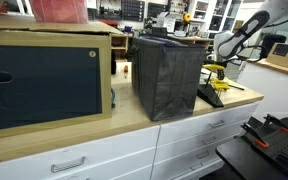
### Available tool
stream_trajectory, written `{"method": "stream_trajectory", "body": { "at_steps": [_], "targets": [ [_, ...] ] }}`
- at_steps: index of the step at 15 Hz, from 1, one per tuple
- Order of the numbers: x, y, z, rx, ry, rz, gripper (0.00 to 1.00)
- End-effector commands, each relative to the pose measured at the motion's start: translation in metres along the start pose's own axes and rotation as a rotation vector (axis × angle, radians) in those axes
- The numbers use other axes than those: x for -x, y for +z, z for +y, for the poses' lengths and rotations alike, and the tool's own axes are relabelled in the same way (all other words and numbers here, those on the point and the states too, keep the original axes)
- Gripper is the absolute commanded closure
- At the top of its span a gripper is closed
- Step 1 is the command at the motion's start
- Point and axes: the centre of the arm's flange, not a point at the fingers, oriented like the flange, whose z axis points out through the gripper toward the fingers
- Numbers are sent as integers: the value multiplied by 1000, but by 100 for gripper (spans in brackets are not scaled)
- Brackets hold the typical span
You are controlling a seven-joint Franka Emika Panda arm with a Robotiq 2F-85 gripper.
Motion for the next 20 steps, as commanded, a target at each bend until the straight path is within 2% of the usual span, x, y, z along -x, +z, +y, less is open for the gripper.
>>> {"method": "stream_trajectory", "body": {
  "at_steps": [1,7,12,16,20],
  "targets": [
    [7,-10,4,-3,18,40,96],
    [25,-28,12,-20,72,113,96],
    [34,-52,19,-2,92,170,96],
    [26,-64,14,9,60,198,96],
    [-4,-59,-3,-1,-23,183,96]
  ]
}}
